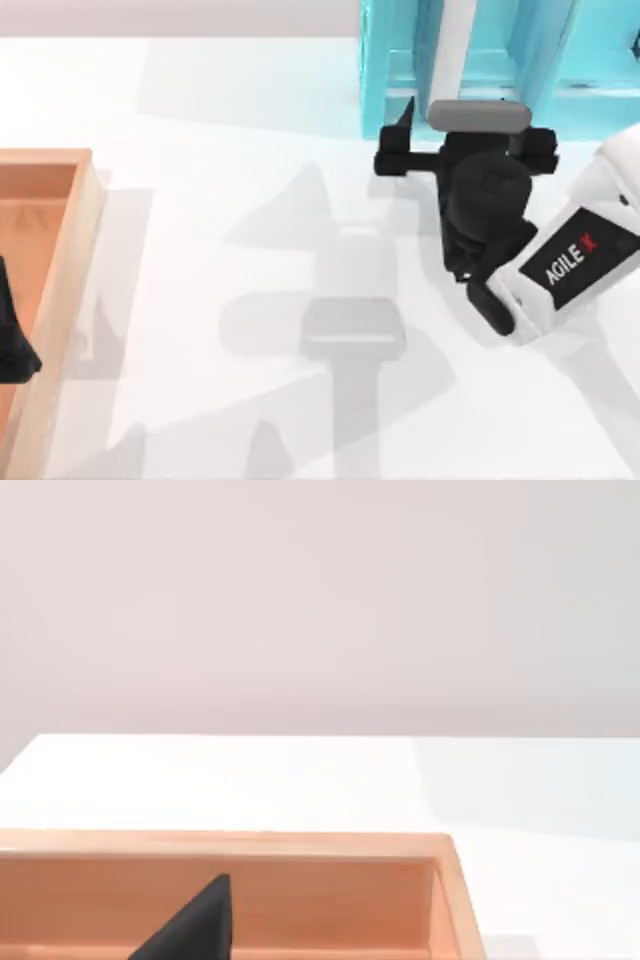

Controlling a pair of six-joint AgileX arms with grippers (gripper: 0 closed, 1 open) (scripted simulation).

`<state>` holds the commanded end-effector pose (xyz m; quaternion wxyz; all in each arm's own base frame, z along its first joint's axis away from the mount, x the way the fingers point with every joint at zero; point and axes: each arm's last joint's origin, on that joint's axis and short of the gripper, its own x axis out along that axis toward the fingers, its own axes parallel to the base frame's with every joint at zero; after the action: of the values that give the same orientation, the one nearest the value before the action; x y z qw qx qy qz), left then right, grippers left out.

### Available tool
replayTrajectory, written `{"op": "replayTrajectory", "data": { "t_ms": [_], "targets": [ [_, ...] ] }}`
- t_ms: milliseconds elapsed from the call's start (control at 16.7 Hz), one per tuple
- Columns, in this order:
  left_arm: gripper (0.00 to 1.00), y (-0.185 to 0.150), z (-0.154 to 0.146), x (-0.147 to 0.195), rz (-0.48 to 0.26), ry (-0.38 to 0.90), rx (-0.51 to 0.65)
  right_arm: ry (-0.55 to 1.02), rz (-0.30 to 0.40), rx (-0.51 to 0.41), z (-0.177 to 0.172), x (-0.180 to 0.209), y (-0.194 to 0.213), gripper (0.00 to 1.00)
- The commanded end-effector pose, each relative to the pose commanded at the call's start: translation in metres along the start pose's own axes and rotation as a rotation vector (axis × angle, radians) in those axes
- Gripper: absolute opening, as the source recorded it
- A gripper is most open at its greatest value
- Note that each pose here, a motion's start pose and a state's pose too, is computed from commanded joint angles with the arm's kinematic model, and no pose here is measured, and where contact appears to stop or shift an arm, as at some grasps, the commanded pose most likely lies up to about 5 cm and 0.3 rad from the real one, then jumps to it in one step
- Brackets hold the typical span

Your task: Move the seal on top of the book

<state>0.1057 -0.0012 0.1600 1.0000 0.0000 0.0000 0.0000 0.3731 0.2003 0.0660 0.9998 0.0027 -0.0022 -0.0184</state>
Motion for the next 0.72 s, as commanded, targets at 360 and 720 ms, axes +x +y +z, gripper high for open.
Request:
{"op": "replayTrajectory", "data": {
  "t_ms": [360, 720],
  "targets": [
    [1.00, 0.000, 0.000, 0.000, 0.000, 0.000, 0.000, 0.002, -0.001, -0.001, -0.001, 0.009, 0.000, 1.00],
    [1.00, 0.000, 0.000, 0.000, 0.000, 0.000, 0.000, -0.001, 0.000, 0.000, -0.003, 0.066, 0.004, 1.00]
  ]
}}
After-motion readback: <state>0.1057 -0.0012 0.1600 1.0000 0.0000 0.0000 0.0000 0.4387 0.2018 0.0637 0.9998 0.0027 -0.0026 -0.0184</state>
